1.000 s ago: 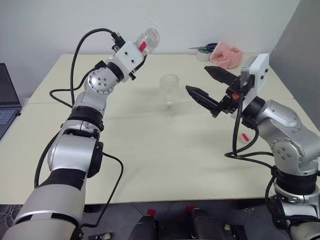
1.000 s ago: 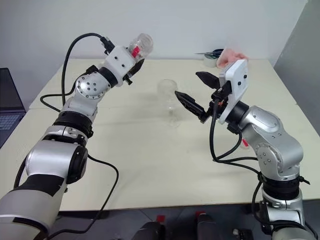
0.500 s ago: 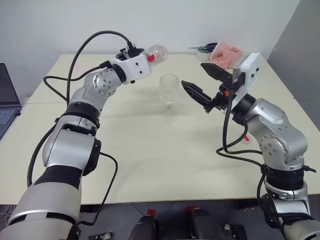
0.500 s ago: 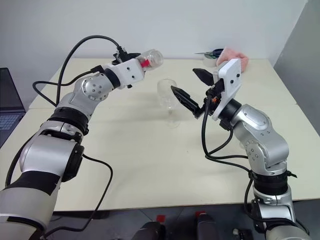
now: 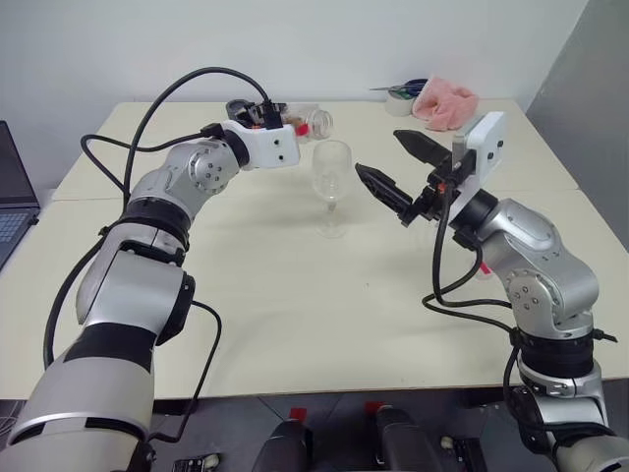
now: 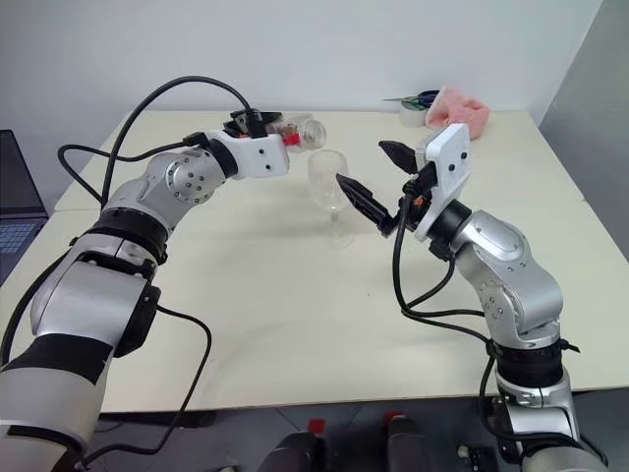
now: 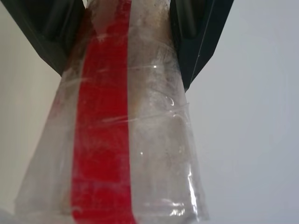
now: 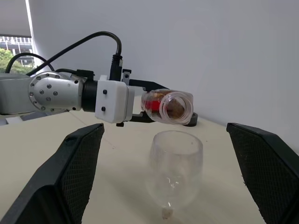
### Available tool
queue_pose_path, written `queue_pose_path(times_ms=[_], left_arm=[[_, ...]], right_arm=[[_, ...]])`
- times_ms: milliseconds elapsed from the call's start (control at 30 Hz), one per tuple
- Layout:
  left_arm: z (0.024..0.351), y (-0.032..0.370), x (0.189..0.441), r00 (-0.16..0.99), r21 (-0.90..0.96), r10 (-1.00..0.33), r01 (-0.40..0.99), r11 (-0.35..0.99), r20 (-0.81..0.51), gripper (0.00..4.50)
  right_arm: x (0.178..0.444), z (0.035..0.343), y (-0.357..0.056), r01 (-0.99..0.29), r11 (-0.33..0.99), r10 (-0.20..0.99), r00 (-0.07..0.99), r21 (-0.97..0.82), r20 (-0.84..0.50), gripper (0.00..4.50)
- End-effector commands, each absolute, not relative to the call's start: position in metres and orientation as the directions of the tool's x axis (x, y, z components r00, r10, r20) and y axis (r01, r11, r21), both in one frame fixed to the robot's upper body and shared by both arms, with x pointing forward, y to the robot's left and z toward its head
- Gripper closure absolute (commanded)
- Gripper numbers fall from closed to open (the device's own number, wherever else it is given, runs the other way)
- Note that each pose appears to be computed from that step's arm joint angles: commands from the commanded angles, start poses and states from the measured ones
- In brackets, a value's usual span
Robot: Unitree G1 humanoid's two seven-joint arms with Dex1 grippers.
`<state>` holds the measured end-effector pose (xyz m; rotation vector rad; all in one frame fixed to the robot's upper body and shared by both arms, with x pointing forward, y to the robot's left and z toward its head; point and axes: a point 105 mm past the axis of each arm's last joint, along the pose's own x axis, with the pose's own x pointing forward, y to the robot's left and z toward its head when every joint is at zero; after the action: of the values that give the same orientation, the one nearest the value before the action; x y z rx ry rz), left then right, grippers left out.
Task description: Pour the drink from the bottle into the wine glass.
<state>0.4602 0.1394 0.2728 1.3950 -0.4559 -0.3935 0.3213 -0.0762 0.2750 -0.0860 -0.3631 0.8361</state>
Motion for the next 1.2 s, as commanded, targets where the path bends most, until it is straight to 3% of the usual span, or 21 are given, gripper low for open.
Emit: queue_pose_path(times_ms=[33, 1200], left_arm=[[0.303, 0.137, 0.457, 0.835, 0.987, -0.530, -0.092, 0.133, 0.150, 2.79], [0.319, 0.137, 0.459, 0.849, 0.985, -0.511, -0.169, -0.018, 0.136, 2.79]], right_arm=[[0.312, 0.288, -0.076, -0.698, 0.671, 0.737, 0.588, -0.252, 0.334, 0.00], [0.313, 0.288, -0.081, -0.680, 0.696, 0.712, 0.612, -0.230, 0.345, 0.00]])
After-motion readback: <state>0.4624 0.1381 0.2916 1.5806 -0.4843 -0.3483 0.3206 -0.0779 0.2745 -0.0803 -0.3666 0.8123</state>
